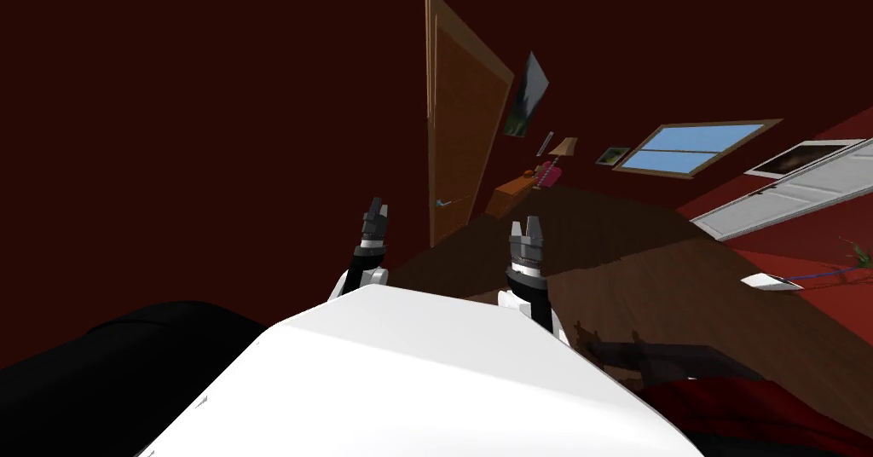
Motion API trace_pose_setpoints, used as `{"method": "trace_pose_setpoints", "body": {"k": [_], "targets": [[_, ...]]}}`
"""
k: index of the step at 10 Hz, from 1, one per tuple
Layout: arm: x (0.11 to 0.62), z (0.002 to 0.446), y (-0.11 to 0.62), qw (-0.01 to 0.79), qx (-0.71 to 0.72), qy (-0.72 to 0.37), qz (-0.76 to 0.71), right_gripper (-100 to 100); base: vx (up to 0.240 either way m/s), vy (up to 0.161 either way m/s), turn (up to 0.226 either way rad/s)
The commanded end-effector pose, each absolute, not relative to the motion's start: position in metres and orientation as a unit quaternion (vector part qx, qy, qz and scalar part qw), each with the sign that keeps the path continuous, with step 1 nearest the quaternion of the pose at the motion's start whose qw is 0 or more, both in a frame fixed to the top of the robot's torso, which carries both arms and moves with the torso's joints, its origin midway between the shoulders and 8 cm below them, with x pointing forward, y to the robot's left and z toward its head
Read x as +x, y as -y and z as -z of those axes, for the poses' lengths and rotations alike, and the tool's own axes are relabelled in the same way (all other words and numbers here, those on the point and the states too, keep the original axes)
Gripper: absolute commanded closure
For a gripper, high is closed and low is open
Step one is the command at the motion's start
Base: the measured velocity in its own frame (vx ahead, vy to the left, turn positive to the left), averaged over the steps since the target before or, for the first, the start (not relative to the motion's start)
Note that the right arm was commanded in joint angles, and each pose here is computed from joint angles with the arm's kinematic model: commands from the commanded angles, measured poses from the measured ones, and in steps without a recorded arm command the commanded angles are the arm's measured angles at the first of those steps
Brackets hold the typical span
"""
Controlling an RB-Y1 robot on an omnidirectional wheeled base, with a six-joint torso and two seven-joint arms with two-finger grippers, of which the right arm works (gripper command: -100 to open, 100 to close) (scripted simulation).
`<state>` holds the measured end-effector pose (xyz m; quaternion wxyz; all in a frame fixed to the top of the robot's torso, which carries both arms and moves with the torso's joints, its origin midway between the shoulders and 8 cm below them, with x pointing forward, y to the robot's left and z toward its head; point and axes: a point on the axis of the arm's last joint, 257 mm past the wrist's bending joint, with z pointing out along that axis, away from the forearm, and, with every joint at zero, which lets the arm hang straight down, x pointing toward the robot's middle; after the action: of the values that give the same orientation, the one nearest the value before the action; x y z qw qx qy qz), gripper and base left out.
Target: Pull the door open
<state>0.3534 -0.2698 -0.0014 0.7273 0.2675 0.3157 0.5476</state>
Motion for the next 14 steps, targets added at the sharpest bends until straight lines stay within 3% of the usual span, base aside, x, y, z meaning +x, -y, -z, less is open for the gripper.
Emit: {"method": "trace_pose_setpoints", "body": {"k": [1, 10, 14], "targets": [[0.361, 0.016, 0.271, 0.719, 0.274, -0.323, -0.551, -100, 0.07, -0.028, 0.149], [0.4, 0.088, 0.271, 0.672, 0.311, -0.357, -0.569, -100, 0.065, -0.039, 0.174], [0.412, 0.119, 0.273, 0.656, 0.329, -0.373, -0.567, -100, 0.049, -0.037, 0.088]]}}
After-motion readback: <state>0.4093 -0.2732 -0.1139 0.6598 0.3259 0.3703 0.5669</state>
